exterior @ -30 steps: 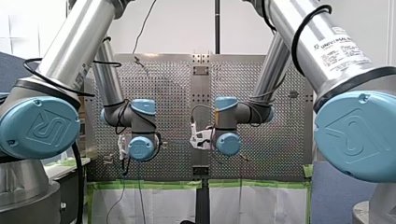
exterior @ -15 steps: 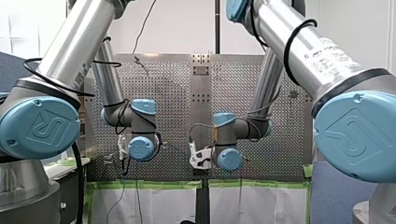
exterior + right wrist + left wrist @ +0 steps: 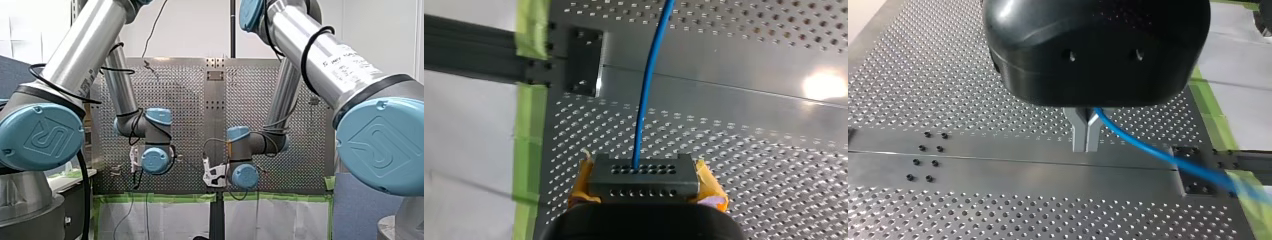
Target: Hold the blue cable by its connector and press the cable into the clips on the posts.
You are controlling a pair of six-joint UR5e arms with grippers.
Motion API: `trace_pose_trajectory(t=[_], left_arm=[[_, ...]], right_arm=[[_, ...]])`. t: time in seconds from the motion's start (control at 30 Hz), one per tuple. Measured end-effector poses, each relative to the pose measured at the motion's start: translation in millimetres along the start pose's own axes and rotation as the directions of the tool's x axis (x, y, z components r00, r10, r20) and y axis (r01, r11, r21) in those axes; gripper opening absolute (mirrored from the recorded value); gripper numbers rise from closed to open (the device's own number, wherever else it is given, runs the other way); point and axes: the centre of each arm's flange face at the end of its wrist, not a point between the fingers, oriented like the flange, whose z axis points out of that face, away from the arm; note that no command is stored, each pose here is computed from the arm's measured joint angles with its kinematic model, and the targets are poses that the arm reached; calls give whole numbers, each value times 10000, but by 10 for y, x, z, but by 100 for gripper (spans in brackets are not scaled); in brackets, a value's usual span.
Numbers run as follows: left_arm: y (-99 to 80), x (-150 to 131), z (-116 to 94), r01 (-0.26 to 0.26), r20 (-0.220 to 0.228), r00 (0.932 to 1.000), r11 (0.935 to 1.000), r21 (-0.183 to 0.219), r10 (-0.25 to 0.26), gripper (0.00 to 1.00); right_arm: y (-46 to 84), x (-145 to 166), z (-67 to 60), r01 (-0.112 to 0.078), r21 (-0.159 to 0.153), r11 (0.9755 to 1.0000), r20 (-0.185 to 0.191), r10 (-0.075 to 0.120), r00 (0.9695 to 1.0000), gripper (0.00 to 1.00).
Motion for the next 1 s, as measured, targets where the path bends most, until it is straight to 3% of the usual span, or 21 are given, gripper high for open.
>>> trace_pose_trajectory(t=[0.13,0.23,0.43,0.6,0.77,1.0], left_arm=[[-62,-141,110,330,184,9993,9994,-91,-328,0],[-68,-259,160,555,288,9981,9982,-211,-549,0],[-62,-500,224,1069,483,9933,9934,-406,-1049,0],[-73,-756,330,1326,778,9887,9893,-602,-1278,0],[-58,-990,398,1448,984,9856,9868,-731,-1373,0],[-33,-1310,505,1679,1311,9791,9818,-888,-1556,0]], right_arm=[[-2,190,41,-382,125,9992,-313,386,9988,2],[2,367,97,-697,314,9971,-584,714,9957,2],[-23,844,249,-1253,834,9886,-1112,1342,9847,2],[-22,1262,351,-1390,973,9855,-1562,1531,9758,2],[-9,1625,412,-1449,1020,9842,-1942,1626,9674,2],[45,2174,468,-1515,1056,9828,-2503,1737,9525,2]])
